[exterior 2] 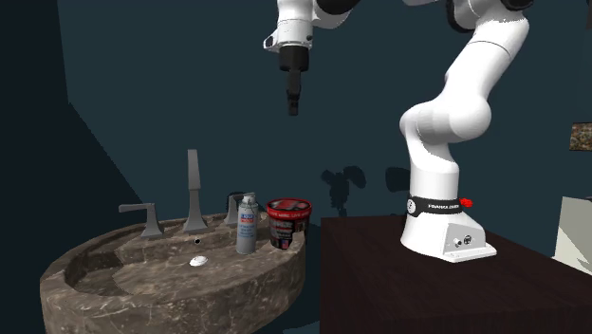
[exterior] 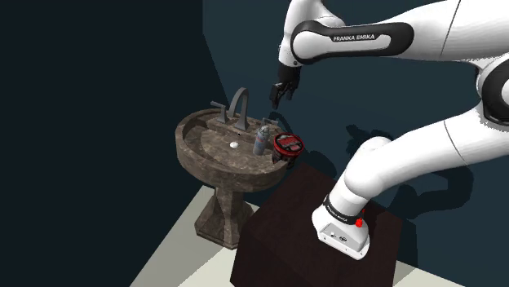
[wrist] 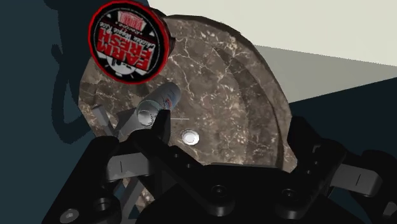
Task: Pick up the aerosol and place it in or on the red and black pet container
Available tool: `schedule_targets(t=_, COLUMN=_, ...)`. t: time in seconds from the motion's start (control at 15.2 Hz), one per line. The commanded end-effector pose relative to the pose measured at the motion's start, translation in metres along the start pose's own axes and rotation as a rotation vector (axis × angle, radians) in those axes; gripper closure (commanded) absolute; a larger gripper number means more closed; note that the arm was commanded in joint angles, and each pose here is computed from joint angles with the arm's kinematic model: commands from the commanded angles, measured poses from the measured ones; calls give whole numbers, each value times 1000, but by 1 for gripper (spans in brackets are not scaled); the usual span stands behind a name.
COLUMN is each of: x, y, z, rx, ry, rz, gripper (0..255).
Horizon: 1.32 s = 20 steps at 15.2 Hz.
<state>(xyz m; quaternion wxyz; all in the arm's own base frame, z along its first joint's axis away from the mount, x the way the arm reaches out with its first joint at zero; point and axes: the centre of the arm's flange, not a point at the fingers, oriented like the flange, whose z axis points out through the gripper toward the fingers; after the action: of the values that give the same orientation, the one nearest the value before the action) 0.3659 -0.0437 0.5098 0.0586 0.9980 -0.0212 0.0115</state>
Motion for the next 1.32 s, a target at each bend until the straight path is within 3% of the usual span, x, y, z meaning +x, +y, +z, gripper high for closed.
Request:
schedule_targets(t=0.0, x=8, y=10, z=24, rx=-13, ry=4, rz=-16, gripper=0)
schedule_targets(t=1.25, x=106, y=88, z=234, rx=-137, ry=14, rz=-152, gripper=0)
